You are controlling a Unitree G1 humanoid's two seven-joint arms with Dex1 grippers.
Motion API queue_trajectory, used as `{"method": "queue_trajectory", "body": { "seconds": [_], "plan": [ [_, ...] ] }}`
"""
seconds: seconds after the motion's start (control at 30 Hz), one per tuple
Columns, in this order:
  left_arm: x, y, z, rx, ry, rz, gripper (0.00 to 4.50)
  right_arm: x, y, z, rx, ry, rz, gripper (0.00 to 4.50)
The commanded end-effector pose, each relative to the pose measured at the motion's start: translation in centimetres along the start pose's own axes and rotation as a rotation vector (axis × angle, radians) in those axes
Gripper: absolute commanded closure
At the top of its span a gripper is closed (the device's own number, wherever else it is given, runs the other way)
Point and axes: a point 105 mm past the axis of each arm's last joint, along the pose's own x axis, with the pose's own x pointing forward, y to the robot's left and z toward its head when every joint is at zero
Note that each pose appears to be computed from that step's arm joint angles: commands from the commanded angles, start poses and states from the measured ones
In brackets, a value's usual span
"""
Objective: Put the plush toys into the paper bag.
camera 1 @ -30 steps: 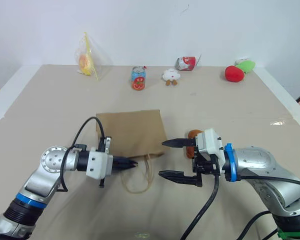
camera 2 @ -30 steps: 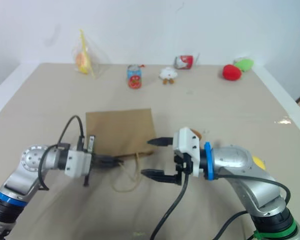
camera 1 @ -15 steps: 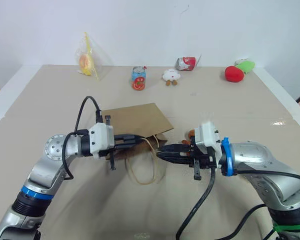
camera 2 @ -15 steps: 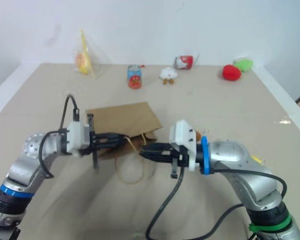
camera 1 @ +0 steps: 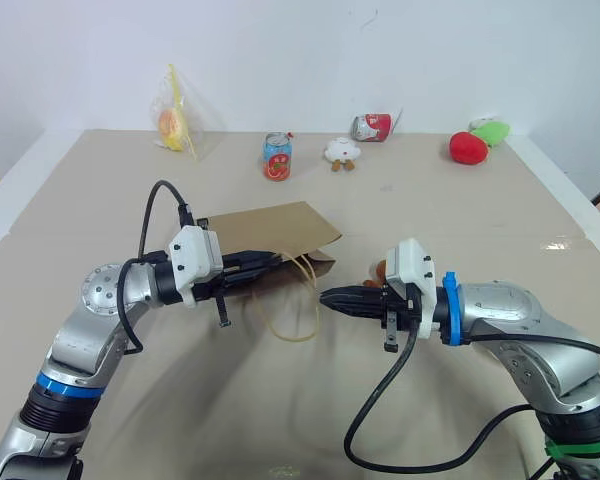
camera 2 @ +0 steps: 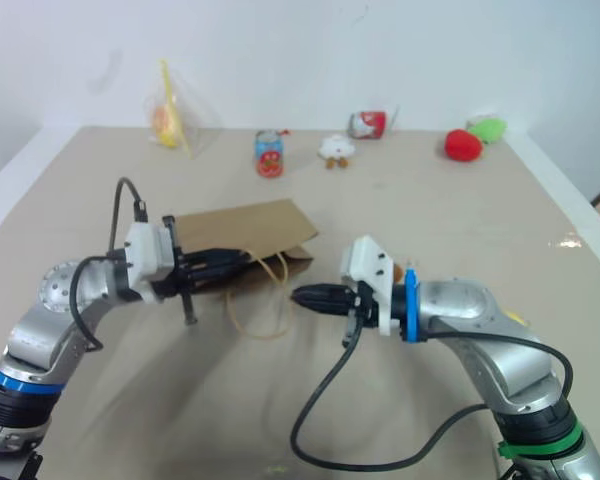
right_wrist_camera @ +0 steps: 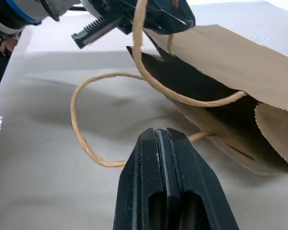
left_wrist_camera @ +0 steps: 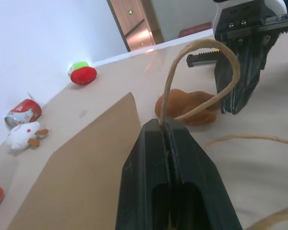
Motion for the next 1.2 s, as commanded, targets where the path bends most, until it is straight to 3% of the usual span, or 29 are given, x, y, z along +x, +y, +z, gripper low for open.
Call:
{"method": "queue_trajectory", "body": {
  "seconds": [0.03, 0.4, 0.77, 1.2],
  "plan": [
    [1.0, 0.1, 2.0, 0.014, -0.072, 0.018, 4.5, 3.3, 0.0, 1.8, -0.04, -0.102, -0.018, 4.46],
    [1.4, 1.7, 2.8, -0.043, -0.112, 0.15, 4.5, 6.0, -3.3, 0.3, -0.065, -0.106, -0.221, 4.46],
    [2.0, 2.3, 3.0, -0.055, -0.143, 0.205, 4.5, 9.9, -3.4, -0.9, -0.05, -0.067, -0.252, 4.46],
    [0.8, 6.5, 4.0, -0.01, -0.176, 0.417, 4.5, 10.1, -4.4, -3.5, -0.032, 0.035, -0.327, 4.46]
  ]
}}
